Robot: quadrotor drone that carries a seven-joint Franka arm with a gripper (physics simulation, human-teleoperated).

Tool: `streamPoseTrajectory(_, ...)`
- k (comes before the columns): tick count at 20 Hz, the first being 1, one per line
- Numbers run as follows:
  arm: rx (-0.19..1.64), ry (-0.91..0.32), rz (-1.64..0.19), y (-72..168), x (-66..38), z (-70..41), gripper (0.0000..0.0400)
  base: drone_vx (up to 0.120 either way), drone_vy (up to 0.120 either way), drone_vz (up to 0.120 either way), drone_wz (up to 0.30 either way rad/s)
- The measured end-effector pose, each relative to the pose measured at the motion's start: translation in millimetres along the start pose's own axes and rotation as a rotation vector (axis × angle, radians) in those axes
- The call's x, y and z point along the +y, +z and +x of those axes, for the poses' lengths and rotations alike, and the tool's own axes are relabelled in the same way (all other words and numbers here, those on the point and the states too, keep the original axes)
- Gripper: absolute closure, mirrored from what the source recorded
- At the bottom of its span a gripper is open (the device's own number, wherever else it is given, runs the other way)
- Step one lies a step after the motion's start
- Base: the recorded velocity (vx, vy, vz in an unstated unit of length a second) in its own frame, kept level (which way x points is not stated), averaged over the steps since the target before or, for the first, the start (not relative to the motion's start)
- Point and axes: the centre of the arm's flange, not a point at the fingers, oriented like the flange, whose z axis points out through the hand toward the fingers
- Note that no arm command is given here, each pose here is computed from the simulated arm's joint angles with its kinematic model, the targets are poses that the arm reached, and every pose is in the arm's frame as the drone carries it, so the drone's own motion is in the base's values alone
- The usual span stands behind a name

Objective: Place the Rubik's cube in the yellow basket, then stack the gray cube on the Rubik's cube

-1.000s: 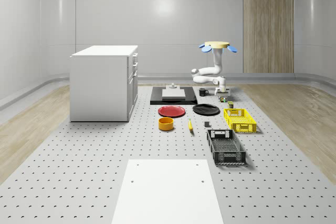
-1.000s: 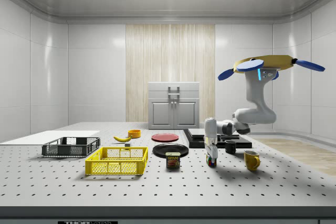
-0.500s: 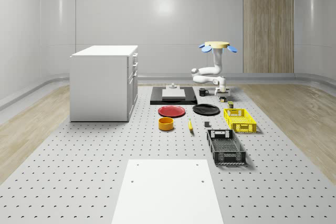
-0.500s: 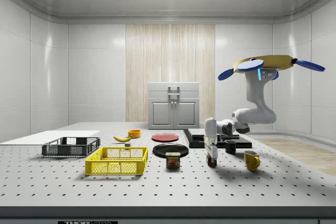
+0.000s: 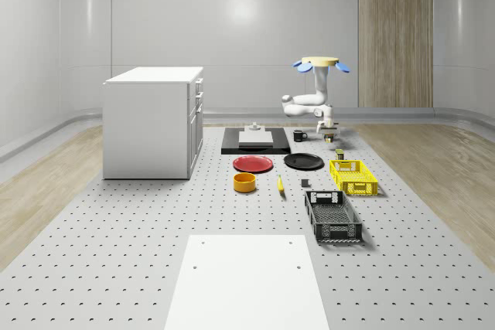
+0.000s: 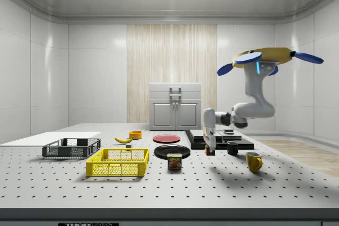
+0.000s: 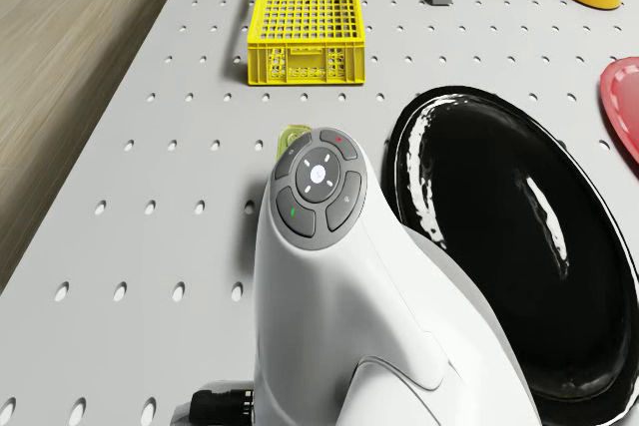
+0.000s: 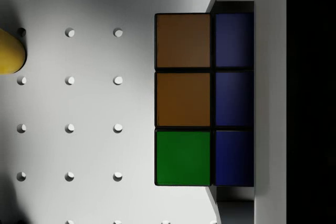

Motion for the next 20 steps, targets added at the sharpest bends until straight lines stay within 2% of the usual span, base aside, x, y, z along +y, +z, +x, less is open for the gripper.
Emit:
streamPoseTrajectory(6, 0.0, 0.0, 0.0, -4.8, 0.0, 0.0, 0.0075, 0.12, 0.0, 0.12, 0.0)
streamPoseTrajectory(8, 0.0, 0.0, 0.0, -5.4, 0.0, 0.0, 0.0075, 0.12, 0.02, 0.02, 0.0)
streamPoseTrajectory(20, 0.0, 0.0, 0.0, -6.4, 0.0, 0.0, 0.0075, 0.12, 0.12, 0.0, 0.0)
